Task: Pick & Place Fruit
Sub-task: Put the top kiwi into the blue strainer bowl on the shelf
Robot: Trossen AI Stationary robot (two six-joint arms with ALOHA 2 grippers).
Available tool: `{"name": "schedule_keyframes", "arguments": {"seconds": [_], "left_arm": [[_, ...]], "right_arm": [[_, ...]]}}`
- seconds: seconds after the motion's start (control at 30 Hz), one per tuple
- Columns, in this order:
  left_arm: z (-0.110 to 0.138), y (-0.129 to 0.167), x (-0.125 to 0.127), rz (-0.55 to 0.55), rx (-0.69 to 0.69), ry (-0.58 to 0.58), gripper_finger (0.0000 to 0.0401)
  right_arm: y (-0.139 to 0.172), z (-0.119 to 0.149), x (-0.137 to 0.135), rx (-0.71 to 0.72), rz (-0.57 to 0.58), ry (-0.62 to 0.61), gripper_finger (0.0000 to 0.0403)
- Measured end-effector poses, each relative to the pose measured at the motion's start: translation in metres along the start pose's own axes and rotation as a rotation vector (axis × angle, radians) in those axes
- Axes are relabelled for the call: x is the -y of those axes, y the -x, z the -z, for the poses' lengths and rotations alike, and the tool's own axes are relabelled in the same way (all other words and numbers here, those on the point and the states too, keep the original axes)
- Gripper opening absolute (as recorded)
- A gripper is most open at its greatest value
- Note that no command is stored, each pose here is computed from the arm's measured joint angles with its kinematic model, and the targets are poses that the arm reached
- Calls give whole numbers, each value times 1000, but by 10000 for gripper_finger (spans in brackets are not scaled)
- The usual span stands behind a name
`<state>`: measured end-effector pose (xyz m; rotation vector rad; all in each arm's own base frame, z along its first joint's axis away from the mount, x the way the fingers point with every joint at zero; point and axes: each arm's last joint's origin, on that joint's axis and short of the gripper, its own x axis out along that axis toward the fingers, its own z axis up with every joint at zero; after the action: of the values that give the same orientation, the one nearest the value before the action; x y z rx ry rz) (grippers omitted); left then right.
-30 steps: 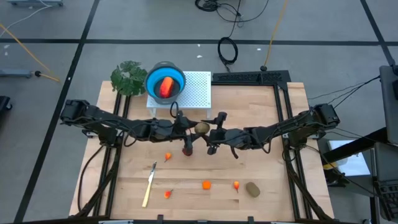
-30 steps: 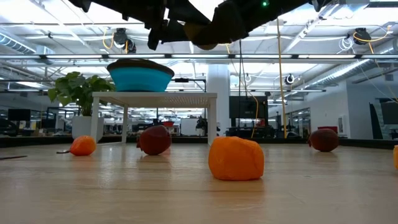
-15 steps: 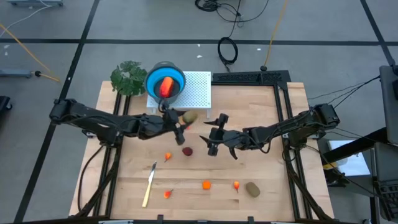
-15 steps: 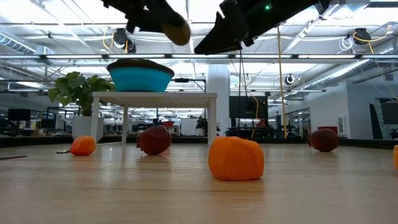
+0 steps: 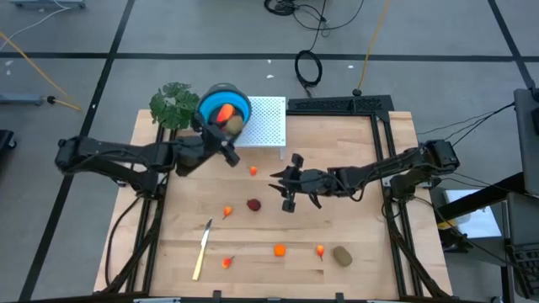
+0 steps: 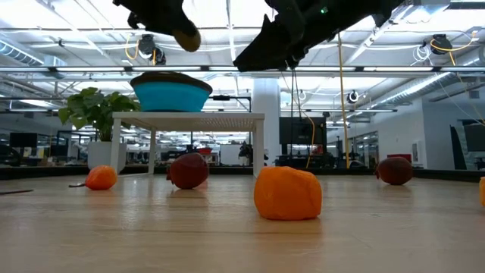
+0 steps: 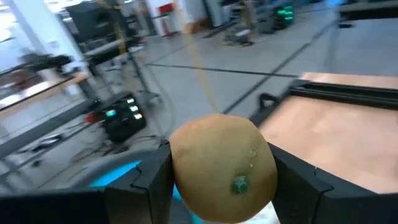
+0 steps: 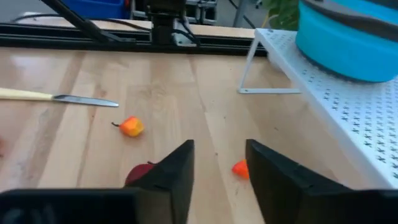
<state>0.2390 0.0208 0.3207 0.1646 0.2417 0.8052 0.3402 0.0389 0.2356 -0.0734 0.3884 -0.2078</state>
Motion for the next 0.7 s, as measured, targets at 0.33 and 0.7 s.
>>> {"name": "schedule_keyframes", "arguments": {"seconds": [0.33, 0.7], "left_arm": [[7, -20, -38, -161, -77, 1, 207], [15, -40, -72, -193, -127, 80, 207]], "right_arm": [[-4, 0, 11, -7, -92, -17, 42], [-7, 0, 20, -12, -127, -40, 5]]}}
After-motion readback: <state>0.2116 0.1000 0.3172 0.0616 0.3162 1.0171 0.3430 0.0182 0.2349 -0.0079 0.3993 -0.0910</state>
